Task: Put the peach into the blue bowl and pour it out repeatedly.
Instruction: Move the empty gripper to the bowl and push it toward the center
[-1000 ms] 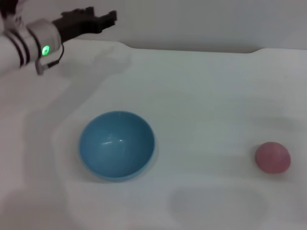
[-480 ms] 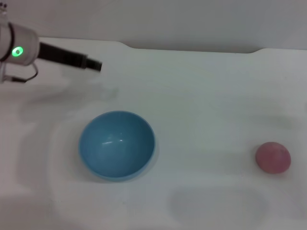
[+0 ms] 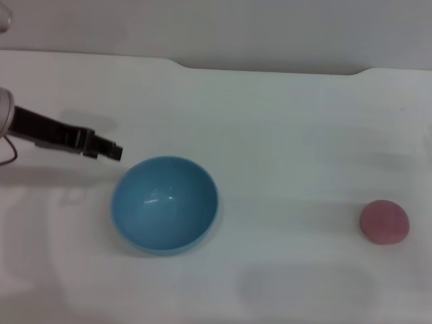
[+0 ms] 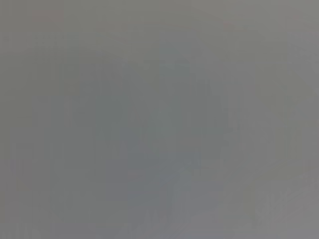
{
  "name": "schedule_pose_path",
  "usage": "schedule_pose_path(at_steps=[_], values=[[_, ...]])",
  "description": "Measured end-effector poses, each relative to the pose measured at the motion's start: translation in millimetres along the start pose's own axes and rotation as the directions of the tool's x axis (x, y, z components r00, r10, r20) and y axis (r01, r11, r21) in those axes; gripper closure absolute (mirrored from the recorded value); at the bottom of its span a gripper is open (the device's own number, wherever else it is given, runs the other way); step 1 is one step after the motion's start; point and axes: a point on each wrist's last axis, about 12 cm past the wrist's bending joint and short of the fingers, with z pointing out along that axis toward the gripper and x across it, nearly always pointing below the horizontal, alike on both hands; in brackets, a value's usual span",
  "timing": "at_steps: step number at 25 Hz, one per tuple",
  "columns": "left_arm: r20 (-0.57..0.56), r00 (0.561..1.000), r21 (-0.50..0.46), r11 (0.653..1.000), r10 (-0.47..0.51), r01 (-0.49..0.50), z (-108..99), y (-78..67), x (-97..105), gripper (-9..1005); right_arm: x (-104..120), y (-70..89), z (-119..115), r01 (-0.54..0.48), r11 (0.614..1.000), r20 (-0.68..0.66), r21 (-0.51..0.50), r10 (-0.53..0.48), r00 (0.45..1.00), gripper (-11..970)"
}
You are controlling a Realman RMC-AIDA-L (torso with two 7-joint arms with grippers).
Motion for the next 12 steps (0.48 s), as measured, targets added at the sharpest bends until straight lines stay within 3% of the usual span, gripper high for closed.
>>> schedule_pose_path(at_steps=[6, 12], values=[[-0.075, 0.997, 0.016, 1.000, 0.001, 0.000, 6.4, -5.9, 7.6, 493, -1.7, 0.2, 6.6, 0.013, 1.000, -0.011, -0.005, -0.013, 1.000, 279], [-0.080, 0.997, 0.029, 0.999, 0.016, -0.014, 15.7, -15.2, 3.1, 494, -2.2, 0.0, 7.2, 0.016, 1.000, -0.010, -0.005, -0.016, 1.000, 279]])
